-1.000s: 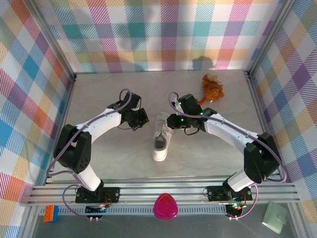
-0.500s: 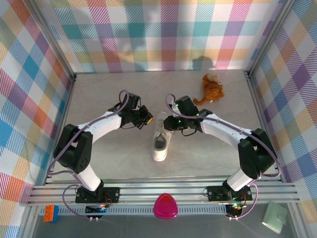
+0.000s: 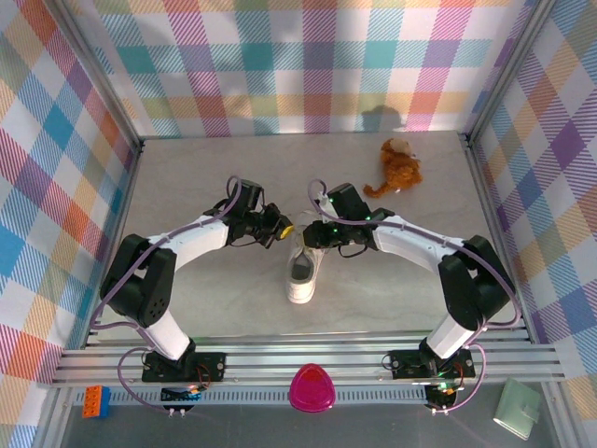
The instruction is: Tie the shoes
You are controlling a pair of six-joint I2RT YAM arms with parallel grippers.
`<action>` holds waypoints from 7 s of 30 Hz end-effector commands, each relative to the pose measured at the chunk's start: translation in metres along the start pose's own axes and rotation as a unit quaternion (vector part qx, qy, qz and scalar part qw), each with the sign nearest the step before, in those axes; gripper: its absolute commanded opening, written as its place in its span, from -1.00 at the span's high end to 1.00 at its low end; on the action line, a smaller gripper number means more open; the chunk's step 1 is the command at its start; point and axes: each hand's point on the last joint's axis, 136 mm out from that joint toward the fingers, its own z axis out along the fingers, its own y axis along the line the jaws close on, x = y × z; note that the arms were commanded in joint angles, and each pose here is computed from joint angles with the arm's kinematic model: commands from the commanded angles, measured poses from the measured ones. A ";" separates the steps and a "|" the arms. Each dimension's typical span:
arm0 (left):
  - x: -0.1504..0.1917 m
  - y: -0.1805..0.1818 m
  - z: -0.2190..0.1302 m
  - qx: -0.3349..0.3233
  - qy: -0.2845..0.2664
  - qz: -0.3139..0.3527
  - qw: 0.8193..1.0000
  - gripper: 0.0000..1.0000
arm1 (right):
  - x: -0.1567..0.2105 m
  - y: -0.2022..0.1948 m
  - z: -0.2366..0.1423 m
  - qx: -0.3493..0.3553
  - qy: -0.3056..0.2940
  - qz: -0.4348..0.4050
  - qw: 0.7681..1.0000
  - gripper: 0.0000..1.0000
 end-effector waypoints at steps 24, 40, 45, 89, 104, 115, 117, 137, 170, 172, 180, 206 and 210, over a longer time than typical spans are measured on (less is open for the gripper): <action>0.005 0.011 -0.018 -0.014 0.034 0.019 0.999 1.00 | 0.002 0.012 0.004 -0.003 0.036 -0.054 0.998 0.44; 0.007 0.034 -0.010 -0.036 0.046 0.026 0.998 1.00 | -0.006 0.022 0.020 -0.036 0.054 -0.055 0.996 0.20; 0.011 0.019 -0.010 0.001 0.060 0.022 0.998 1.00 | -0.016 0.030 0.024 -0.062 0.045 -0.060 0.995 0.19; 0.042 0.013 -0.007 0.045 0.151 0.035 0.987 1.00 | -0.004 0.003 -0.003 -0.082 0.035 -0.077 0.993 0.48; 0.046 0.006 -0.006 0.058 0.159 0.034 0.985 1.00 | 0.002 0.015 0.003 -0.109 0.042 -0.108 0.987 0.36; 0.048 0.005 -0.003 0.060 0.163 0.034 0.984 1.00 | 0.002 0.017 0.011 -0.115 0.051 -0.116 0.985 0.34; 0.048 0.005 -0.003 0.061 0.165 0.034 0.984 1.00 | 0.000 0.017 0.012 -0.114 0.051 -0.116 0.985 0.34; 0.050 0.003 0.001 0.073 0.178 0.055 0.980 1.00 | -0.012 0.012 -0.008 -0.072 0.002 -0.138 0.988 1.00; 0.020 -0.045 -0.076 0.062 0.026 0.297 0.953 0.29 | 0.009 0.024 -0.093 -0.057 0.058 -0.143 0.986 1.00; 0.024 -0.057 -0.084 0.070 0.001 0.354 0.933 0.39 | 0.004 0.032 -0.102 -0.065 0.054 -0.140 0.987 1.00; 0.078 -0.085 -0.082 0.101 -0.046 0.549 0.829 0.18 | -0.025 0.045 -0.110 -0.073 0.005 -0.063 0.995 1.00; 0.105 -0.087 -0.026 0.111 -0.016 0.600 0.792 0.43 | -0.042 0.049 -0.113 -0.070 -0.019 0.029 0.997 1.00; 0.095 -0.089 -0.034 0.096 -0.043 0.598 0.795 1.00 | -0.039 0.044 -0.115 -0.058 -0.018 0.022 0.998 0.74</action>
